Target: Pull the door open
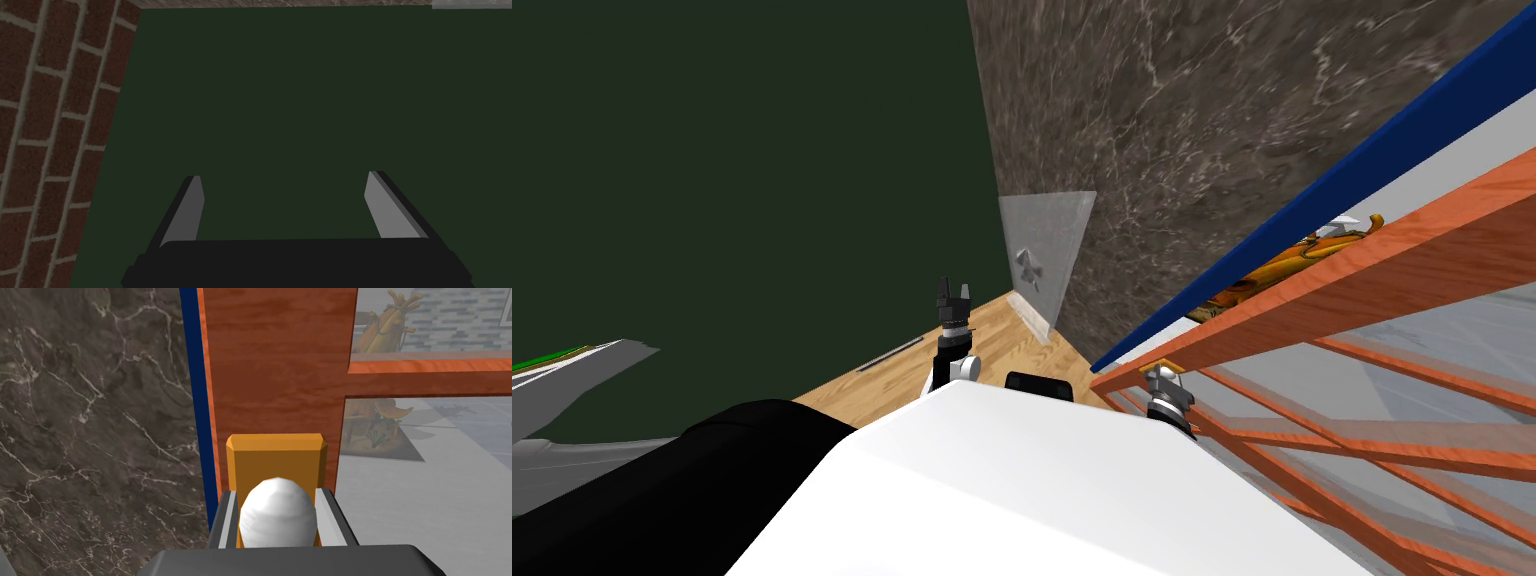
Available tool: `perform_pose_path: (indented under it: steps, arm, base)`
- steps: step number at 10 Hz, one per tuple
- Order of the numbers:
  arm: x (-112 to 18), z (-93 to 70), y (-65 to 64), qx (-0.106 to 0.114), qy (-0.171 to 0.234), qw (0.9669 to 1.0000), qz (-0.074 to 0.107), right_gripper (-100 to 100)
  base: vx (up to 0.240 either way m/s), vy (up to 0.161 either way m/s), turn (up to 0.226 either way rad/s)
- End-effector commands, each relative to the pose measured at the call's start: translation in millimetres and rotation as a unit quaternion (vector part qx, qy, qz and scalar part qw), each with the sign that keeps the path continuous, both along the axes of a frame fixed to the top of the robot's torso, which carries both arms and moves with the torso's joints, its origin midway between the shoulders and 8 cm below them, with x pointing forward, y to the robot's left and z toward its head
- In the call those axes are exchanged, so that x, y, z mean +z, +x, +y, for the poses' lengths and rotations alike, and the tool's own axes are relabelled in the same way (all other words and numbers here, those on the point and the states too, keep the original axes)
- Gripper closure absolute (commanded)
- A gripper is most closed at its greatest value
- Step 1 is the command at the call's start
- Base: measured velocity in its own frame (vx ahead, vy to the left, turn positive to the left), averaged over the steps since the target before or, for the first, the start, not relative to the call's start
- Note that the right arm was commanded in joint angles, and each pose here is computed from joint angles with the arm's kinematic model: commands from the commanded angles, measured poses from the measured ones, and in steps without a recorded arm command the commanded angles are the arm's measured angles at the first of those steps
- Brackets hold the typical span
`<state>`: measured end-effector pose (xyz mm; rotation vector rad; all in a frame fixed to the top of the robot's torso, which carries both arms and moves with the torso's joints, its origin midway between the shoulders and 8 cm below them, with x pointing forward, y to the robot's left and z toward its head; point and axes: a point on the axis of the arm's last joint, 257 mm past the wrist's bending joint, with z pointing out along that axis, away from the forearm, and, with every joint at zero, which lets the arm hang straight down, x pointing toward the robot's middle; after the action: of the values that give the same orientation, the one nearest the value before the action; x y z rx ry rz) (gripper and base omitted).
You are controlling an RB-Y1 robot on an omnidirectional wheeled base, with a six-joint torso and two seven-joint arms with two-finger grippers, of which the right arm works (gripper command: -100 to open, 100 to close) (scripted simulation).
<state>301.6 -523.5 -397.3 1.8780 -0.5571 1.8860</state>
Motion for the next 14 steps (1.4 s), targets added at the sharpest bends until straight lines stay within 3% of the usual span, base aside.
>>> perform_pose_path:
  steps: [1, 7, 8, 14]
  arm:
    - [-2.0, 7.9, 1.3, 0.012, 0.002, 0.9999, 0.001, 100]
    - [-2.5, 42.5, 11.4, 0.073, 0.006, 0.9973, 0.001, 100]
    - [-1.7, 36.1, 10.8, 0.066, 0.005, 0.9978, 0.001, 100]
    - [-2.7, 72.8, 11.3, 0.131, 0.006, 0.9914, 0.002, 100]
  base:
    - [-0.217, 0.0, 0.078]
    - [-0.234, 0.032, 0.055]
    - [-0.121, 0.014, 0.022]
    - [-0.207, -0.004, 0.058]
